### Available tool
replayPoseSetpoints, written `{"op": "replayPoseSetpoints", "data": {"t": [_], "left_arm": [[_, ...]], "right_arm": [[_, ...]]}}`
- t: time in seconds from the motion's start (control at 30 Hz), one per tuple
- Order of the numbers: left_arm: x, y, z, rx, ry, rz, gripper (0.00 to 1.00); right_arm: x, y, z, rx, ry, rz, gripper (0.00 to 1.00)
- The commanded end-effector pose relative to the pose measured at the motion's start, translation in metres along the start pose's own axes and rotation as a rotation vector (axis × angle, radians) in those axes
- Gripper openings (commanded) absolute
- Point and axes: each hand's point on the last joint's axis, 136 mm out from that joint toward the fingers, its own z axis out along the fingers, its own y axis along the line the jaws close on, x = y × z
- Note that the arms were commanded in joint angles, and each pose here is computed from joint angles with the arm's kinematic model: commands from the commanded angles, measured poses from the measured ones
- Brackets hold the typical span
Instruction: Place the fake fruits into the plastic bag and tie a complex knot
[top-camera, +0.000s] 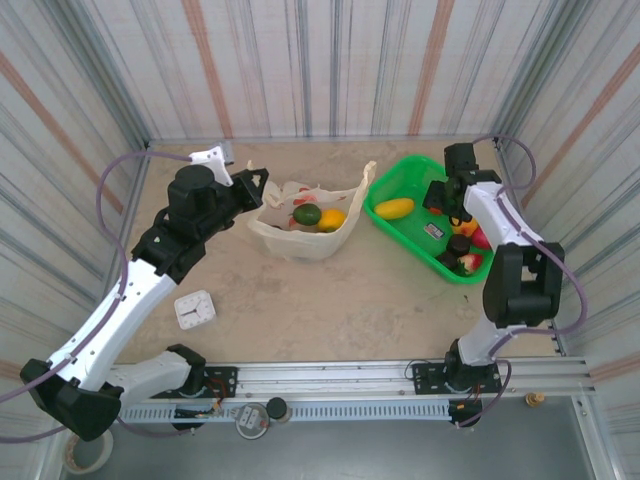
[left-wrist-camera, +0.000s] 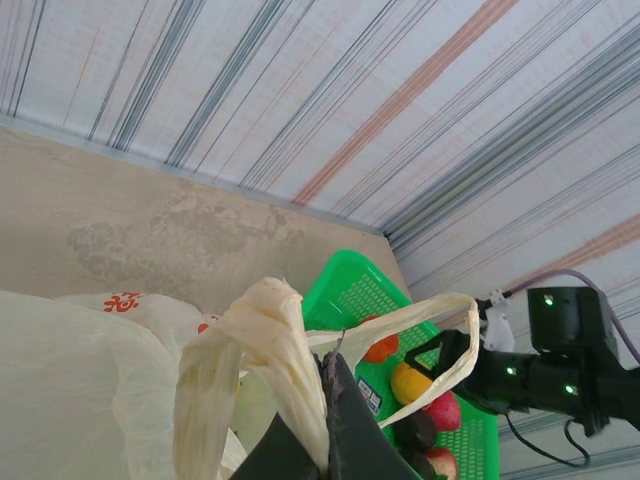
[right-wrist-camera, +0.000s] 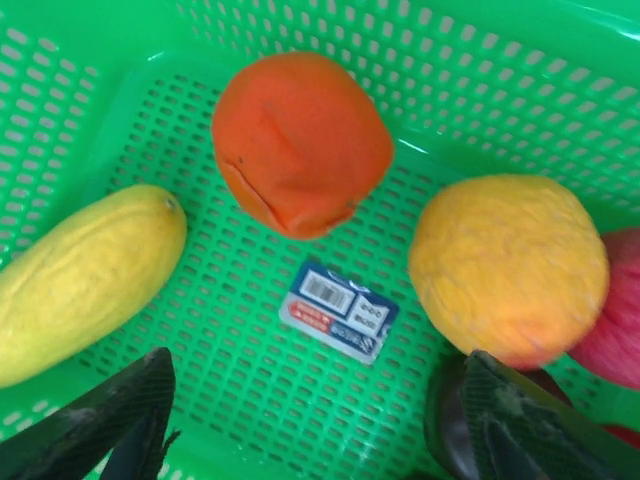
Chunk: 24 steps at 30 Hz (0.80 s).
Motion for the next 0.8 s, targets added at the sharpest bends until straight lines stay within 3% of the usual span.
{"op": "replayPoseSetpoints", "data": {"t": [0.0, 0.23, 0.33, 0.43, 0.6, 0.77], "left_arm": [[-0.002, -0.005, -0.002, 0.019, -0.014, 0.019, 0.0], [-0.004, -0.005, -0.002, 0.01, -0.016, 0.034, 0.0], [-0.002, -0.003, 0.001, 0.013, -0.009, 0.028, 0.0], [-0.003, -0.001, 0.002, 0.012, -0.007, 0.023, 0.0], [-0.004, 0.001, 0.003, 0.009, -0.009, 0.02, 0.0], [-0.004, 0.0, 0.004, 0.011, -0.008, 0.024, 0.0]], "right_arm": [[-0.001, -0.001, 0.023, 0.008, 0.07, -0.011, 0.82], [-0.007, -0.001, 0.062, 0.055, 0.133, -0.021, 0.9], [-0.013, 0.0, 0.072, 0.067, 0.134, -0.027, 0.98], [-0.018, 0.005, 0.081, 0.051, 0.138, -0.024, 0.98], [-0.026, 0.014, 0.092, 0.024, 0.136, -0.022, 0.9], [-0.023, 0.014, 0.098, 0.03, 0.132, -0.016, 0.72]]}}
